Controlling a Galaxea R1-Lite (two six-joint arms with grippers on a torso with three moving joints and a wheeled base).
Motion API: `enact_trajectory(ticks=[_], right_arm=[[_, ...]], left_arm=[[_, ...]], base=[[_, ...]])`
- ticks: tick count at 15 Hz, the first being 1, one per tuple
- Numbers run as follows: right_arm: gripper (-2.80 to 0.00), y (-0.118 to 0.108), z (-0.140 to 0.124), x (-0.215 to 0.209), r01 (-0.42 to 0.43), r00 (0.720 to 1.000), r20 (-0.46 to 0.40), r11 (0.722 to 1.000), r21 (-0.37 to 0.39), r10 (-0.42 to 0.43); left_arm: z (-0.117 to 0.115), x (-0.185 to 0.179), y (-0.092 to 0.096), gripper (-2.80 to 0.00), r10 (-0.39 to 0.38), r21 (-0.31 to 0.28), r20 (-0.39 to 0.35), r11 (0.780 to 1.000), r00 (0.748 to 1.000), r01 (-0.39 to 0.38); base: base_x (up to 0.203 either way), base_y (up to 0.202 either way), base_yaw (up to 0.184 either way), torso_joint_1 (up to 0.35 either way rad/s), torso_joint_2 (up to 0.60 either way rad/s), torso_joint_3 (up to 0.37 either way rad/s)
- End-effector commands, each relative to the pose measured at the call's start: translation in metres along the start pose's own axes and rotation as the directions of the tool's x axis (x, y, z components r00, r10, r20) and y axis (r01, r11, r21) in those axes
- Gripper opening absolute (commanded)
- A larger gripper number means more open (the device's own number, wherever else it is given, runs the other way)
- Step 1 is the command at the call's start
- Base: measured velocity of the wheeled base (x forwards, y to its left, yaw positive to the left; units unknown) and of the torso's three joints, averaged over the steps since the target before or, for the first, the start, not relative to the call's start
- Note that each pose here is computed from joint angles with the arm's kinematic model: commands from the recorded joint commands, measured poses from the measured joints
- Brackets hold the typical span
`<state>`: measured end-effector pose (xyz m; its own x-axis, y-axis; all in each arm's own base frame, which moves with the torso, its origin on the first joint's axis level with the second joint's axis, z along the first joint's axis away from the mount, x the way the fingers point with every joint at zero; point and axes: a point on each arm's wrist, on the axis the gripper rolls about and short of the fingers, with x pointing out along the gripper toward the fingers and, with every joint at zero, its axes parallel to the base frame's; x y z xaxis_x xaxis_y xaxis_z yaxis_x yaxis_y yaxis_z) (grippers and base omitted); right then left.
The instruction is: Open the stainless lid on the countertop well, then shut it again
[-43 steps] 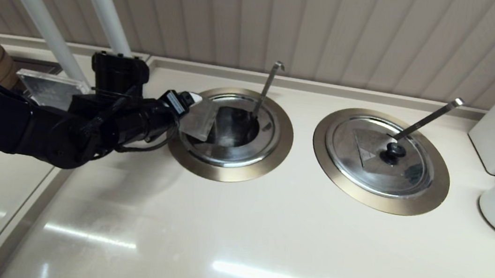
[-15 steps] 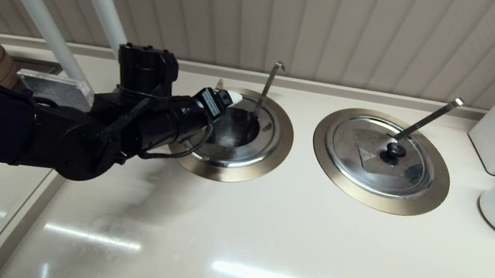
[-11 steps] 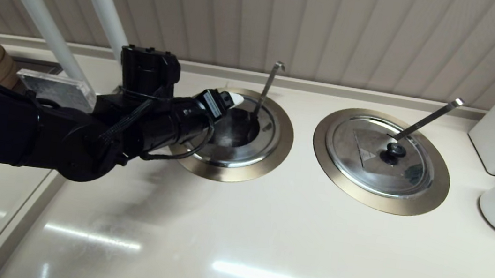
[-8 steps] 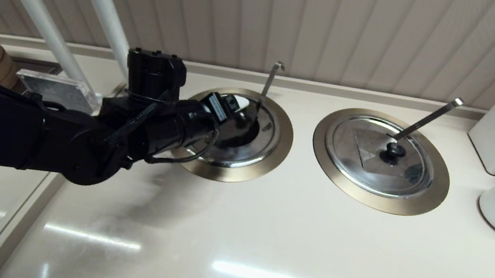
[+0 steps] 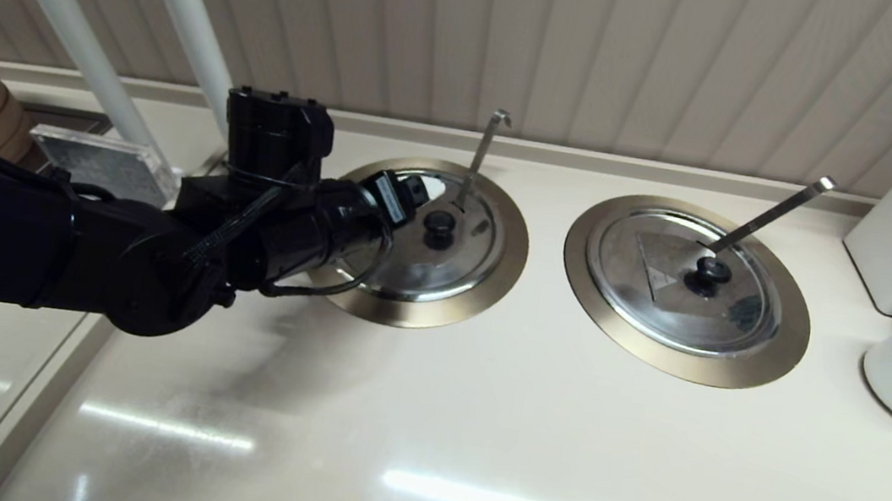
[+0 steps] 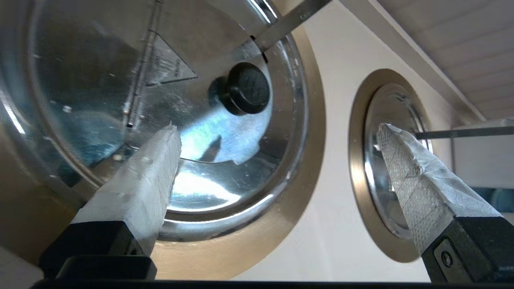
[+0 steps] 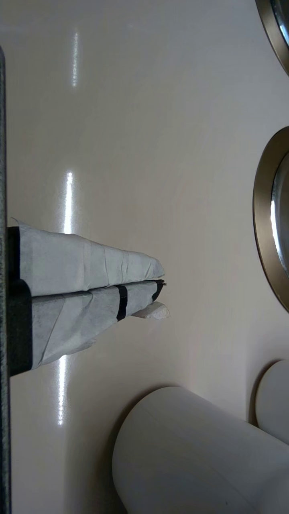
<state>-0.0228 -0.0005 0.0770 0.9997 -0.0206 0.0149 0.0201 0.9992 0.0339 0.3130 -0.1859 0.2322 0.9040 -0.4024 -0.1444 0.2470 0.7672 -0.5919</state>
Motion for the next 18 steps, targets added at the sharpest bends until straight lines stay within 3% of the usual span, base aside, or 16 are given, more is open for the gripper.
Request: enact_trajectory(ticks=[1, 2, 4, 6, 7, 9, 10, 11, 14, 16, 18], right_arm=[[-2.80, 0.000, -0.001, 0.000, 0.000, 1.000, -0.004, 1.000, 0.000, 0.000], [-2.80, 0.000, -0.001, 0.000, 0.001, 1.000, -0.004, 1.000, 0.000, -0.001], [-2.80, 0.000, -0.001, 0.000, 0.001, 1.000, -0.004, 1.000, 0.000, -0.001], [-2.80, 0.000, -0.001, 0.000, 0.001, 1.000, -0.004, 1.000, 0.000, -0.001], [-2.80, 0.000, -0.001, 0.000, 0.001, 1.000, -0.004, 1.000, 0.000, -0.001], [-2.80, 0.000, -0.001, 0.000, 0.001, 1.000, -0.004, 1.000, 0.000, -0.001], [-2.80, 0.000, -0.001, 0.000, 0.001, 1.000, -0.004, 1.000, 0.000, -0.001], [-2.80, 0.000, -0.001, 0.000, -0.001, 1.000, -0.004, 1.000, 0.000, 0.001], [-2.80, 0.000, -0.001, 0.000, 0.001, 1.000, -0.004, 1.000, 0.000, -0.001], [-2.80, 0.000, -0.001, 0.000, -0.001, 1.000, -0.004, 1.000, -0.002, 0.001], [-2.80, 0.000, -0.001, 0.000, -0.001, 1.000, -0.004, 1.000, -0.003, 0.001]], left_arm=[[-0.004, -0.004, 0.004, 0.00, 0.032, 0.058, 0.002, 0.998, 0.999, -0.032], [-0.008, -0.010, 0.010, -2.80, 0.054, 0.104, -0.014, 0.993, 0.998, -0.053], [-0.011, -0.028, 0.021, -2.80, 0.081, 0.202, -0.036, 0.977, 0.996, -0.072], [-0.017, -0.035, 0.029, -2.80, 0.111, 0.350, -0.055, 0.933, 0.992, -0.085], [-0.016, -0.042, 0.030, -2.80, 0.111, 0.415, -0.025, 0.905, 0.993, -0.091], [-0.010, -0.047, 0.027, -2.80, 0.070, 0.496, 0.111, 0.861, 0.991, -0.116], [-0.012, -0.051, 0.030, -2.80, 0.082, 0.540, 0.168, 0.826, 0.982, -0.161], [-0.011, -0.060, 0.032, -2.80, 0.108, 0.558, 0.213, 0.802, 0.971, -0.212], [0.003, -0.114, 0.030, -2.80, 0.121, 0.558, 0.275, 0.788, 0.954, -0.261], [0.016, -0.170, 0.028, -2.80, 0.135, 0.557, 0.297, 0.779, 0.945, -0.286], [0.022, -0.235, 0.035, -2.80, 0.210, 0.550, 0.310, 0.756, 0.927, -0.355]], base=[[0.000, 0.000, 0.000, 0.000, 0.00, 0.000], [0.000, 0.000, 0.000, 0.000, 0.00, 0.000], [0.000, 0.000, 0.000, 0.000, 0.00, 0.000], [0.000, 0.000, 0.000, 0.000, 0.00, 0.000], [0.000, 0.000, 0.000, 0.000, 0.00, 0.000], [0.000, 0.000, 0.000, 0.000, 0.00, 0.000], [0.000, 0.000, 0.000, 0.000, 0.00, 0.000], [0.000, 0.000, 0.000, 0.000, 0.00, 0.000], [0.000, 0.000, 0.000, 0.000, 0.00, 0.000], [0.000, 0.000, 0.000, 0.000, 0.00, 0.000], [0.000, 0.000, 0.000, 0.000, 0.00, 0.000]])
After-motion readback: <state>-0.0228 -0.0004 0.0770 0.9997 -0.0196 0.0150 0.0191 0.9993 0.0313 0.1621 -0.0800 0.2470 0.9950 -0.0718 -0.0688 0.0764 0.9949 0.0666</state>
